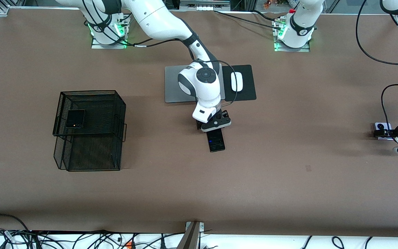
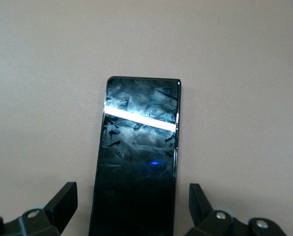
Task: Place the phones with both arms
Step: 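Grasp the smartphone with the right gripper while the left gripper lifts, then carry the smartphone to the mesh organizer with the right gripper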
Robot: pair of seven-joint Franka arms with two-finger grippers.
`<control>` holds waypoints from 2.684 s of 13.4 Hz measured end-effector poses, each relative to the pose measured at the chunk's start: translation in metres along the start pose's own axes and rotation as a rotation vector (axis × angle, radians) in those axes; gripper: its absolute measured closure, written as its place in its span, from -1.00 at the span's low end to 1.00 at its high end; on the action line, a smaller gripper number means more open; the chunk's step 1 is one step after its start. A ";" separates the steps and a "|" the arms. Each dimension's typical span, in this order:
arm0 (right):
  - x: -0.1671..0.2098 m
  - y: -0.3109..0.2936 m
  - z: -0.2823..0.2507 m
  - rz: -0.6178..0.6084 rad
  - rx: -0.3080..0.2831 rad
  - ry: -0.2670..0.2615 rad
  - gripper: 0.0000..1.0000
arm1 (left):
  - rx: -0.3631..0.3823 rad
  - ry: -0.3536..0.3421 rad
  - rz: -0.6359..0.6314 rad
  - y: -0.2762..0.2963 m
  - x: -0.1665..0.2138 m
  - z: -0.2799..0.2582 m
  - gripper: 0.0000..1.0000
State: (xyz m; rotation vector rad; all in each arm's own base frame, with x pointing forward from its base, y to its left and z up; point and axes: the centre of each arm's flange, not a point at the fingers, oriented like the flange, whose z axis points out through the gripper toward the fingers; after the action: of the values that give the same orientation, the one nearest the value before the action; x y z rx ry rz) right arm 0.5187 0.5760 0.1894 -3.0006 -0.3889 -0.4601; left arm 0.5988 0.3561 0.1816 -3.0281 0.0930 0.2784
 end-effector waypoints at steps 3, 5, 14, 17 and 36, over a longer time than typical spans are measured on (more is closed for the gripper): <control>-0.004 0.001 0.013 0.002 0.004 0.014 -1.00 | -0.007 -0.008 -0.014 -0.008 -0.007 0.006 -1.00; -0.007 0.001 0.021 0.004 0.008 0.024 -1.00 | -0.016 -0.018 -0.017 -0.009 -0.010 0.015 -1.00; -0.005 -0.002 0.022 0.005 0.011 0.033 -0.59 | -0.025 -0.024 -0.021 -0.010 -0.012 0.021 -0.68; -0.005 -0.002 0.022 0.005 0.011 0.033 -0.59 | -0.028 -0.026 -0.018 -0.008 -0.011 0.020 -0.68; 0.097 0.129 -0.217 0.002 -0.204 -0.254 -0.59 | -0.427 -0.270 0.073 0.391 0.057 -0.148 -0.68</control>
State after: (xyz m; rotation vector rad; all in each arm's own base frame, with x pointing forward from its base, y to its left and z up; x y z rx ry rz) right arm 0.5805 0.4490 0.4202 -3.2684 -0.3776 -0.1226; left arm 0.6542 -0.0508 0.2799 -3.3680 0.1381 0.8050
